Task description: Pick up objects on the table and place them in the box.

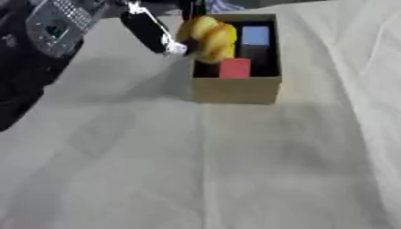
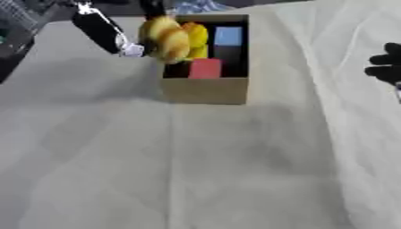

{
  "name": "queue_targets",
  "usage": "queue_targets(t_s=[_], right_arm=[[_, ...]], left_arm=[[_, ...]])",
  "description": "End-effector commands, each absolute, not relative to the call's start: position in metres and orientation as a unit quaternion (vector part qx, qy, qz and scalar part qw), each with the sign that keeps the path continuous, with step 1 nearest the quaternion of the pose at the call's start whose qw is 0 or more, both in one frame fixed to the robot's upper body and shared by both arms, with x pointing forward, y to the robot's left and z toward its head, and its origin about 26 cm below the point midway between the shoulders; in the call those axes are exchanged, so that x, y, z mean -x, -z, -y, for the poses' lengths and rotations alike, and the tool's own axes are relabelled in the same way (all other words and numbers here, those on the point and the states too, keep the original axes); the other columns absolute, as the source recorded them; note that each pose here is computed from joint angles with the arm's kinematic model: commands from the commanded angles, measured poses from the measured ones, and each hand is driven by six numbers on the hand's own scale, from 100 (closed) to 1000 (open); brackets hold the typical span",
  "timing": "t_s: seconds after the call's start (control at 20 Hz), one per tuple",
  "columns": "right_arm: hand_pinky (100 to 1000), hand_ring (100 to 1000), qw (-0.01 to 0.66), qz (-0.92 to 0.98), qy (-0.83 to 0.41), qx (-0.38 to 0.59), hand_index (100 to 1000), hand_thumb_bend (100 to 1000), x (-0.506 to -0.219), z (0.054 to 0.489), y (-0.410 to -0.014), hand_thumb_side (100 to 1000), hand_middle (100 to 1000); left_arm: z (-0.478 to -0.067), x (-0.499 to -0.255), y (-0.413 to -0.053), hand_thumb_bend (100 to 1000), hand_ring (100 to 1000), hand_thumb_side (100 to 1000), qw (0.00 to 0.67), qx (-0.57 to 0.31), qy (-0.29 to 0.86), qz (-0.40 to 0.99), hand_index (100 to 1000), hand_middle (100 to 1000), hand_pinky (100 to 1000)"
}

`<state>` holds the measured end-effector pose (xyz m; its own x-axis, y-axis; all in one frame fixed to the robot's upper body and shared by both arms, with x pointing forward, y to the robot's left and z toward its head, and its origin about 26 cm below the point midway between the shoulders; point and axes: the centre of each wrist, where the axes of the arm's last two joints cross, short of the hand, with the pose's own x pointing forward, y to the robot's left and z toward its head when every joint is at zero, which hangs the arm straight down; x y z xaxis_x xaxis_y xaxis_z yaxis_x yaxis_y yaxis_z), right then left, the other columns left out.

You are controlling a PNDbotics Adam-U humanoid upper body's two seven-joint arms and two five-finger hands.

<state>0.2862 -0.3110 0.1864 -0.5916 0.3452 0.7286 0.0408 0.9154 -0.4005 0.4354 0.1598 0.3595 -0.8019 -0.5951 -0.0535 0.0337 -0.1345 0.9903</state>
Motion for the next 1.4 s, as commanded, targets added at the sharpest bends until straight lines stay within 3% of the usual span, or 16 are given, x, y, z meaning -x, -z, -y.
queue_targets(t_s=[0.05,0.4,0.5,0.55,0.65,1.05,1.2,1.4], right_arm=[[883,772,0.417,0.882,-0.189,0.114,873,100,-0.285,0.311,-0.2,707,742],[883,772,0.407,0.887,-0.192,0.108,873,100,-0.287,0.308,-0.205,705,742],[882,772,0.405,0.888,-0.192,0.107,873,100,-0.288,0.308,-0.206,704,742],[882,772,0.405,0.888,-0.192,0.106,873,100,-0.288,0.307,-0.206,704,742],[882,772,0.405,0.888,-0.191,0.106,873,100,-0.288,0.307,-0.205,704,742],[882,772,0.409,0.887,-0.187,0.105,873,100,-0.287,0.308,-0.204,698,742],[882,773,0.41,0.887,-0.186,0.105,873,100,-0.287,0.308,-0.203,694,742],[882,774,0.411,0.886,-0.184,0.108,873,100,-0.286,0.31,-0.202,685,744]], left_arm=[[-0.16,-0.449,-0.369,236,659,354,0.223,-0.245,0.703,0.629,721,612,764],[-0.162,-0.475,-0.347,307,680,376,0.24,-0.276,0.69,0.624,745,636,775],[-0.162,-0.479,-0.339,412,732,452,0.239,-0.277,0.697,0.617,817,718,797],[-0.163,-0.481,-0.337,507,787,535,0.238,-0.277,0.701,0.613,887,789,820],[-0.165,-0.482,-0.335,555,801,579,0.235,-0.282,0.703,0.609,905,810,830],[-0.183,-0.486,-0.333,549,789,575,0.258,-0.303,0.666,0.631,908,795,824],[-0.192,-0.483,-0.334,440,750,534,0.262,-0.306,0.644,0.65,866,744,801],[-0.219,-0.469,-0.336,362,723,573,0.27,-0.311,0.591,0.693,844,709,788]])
